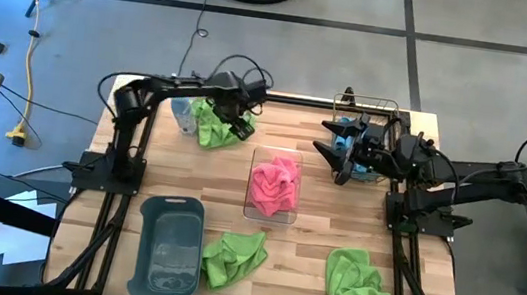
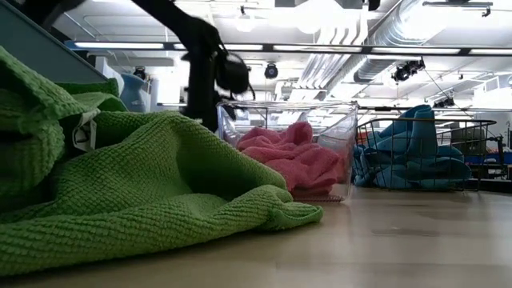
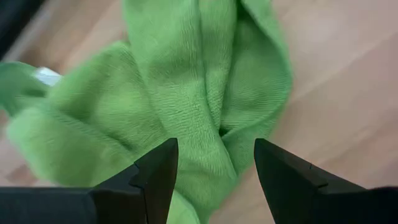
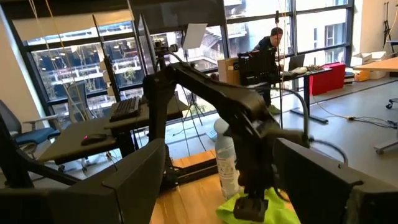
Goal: Sort microfiber towel by color & place in baskets
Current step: Put the top green microfiber cloth into the blue bin
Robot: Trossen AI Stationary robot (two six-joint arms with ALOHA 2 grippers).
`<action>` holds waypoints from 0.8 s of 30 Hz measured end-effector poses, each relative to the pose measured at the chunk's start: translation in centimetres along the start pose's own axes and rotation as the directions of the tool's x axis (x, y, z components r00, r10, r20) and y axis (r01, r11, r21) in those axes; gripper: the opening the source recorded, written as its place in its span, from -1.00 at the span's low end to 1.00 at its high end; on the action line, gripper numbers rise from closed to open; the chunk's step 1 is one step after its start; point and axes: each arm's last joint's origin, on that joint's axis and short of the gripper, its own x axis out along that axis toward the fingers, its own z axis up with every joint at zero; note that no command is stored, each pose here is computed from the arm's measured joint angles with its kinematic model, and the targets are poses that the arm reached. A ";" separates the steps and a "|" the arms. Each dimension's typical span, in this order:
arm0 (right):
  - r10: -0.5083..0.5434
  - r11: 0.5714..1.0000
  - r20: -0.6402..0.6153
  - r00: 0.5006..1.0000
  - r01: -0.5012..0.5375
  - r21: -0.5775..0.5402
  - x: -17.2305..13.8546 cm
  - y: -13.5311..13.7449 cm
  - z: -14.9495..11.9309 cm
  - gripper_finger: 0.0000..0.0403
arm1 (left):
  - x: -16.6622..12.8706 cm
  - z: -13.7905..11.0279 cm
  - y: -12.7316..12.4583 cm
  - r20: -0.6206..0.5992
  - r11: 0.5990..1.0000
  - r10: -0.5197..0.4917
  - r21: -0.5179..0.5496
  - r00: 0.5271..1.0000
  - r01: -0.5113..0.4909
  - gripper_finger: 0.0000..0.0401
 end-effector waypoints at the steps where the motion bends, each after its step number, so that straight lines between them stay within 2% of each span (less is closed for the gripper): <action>1: 0.000 1.000 -0.003 1.000 0.000 -0.001 0.0 0.0 0.0 0.47 | 0.7 0.1 -0.2 -0.017 1.000 0.006 0.004 1.000 -0.006 0.00; 7: -0.001 1.000 -0.007 1.000 0.001 0.007 0.0 0.0 -0.1 0.47 | 2.4 0.5 -0.1 -0.027 0.993 0.121 0.011 0.992 -0.121 0.00; 12: -0.001 1.000 -0.009 1.000 0.001 0.006 0.0 0.0 -0.1 0.47 | 2.4 0.5 0.1 -0.032 0.994 0.114 0.008 0.993 -0.114 0.00; 16: -0.001 1.000 -0.011 1.000 0.001 0.003 0.0 0.0 -0.1 0.47 | 1.9 0.3 -0.2 -0.016 0.992 0.115 0.051 0.993 -0.114 0.00; 20: -0.003 1.000 -0.030 1.000 0.003 -0.003 0.0 0.0 -0.3 0.47 | 0.2 -0.1 -0.9 0.040 0.989 0.108 0.098 0.993 -0.111 0.00; 24: -0.006 1.000 -0.048 0.999 0.005 -0.004 0.0 -0.1 -0.5 0.47 | -1.5 -1.1 -2.3 0.159 0.979 0.174 0.080 0.972 -0.188 0.00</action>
